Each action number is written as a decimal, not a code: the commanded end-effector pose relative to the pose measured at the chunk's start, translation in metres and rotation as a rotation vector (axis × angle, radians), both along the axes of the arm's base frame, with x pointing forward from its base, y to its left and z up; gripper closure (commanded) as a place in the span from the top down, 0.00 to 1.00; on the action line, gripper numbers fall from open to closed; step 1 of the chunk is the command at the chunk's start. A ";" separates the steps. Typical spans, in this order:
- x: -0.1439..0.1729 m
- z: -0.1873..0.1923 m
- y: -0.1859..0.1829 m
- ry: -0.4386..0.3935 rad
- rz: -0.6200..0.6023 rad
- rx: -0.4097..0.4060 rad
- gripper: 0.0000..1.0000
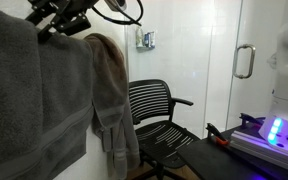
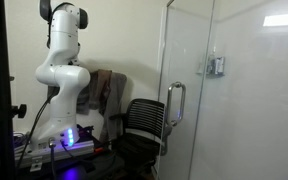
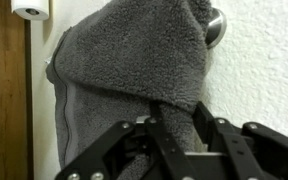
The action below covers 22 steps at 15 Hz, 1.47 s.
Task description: Unhang the towel and put it on the chair
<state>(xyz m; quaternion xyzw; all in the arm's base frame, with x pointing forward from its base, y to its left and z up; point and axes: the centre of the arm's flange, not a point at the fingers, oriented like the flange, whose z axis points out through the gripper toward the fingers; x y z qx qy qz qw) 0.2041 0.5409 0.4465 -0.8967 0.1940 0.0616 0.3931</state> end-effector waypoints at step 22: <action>0.014 0.186 -0.086 -0.181 -0.209 0.199 0.01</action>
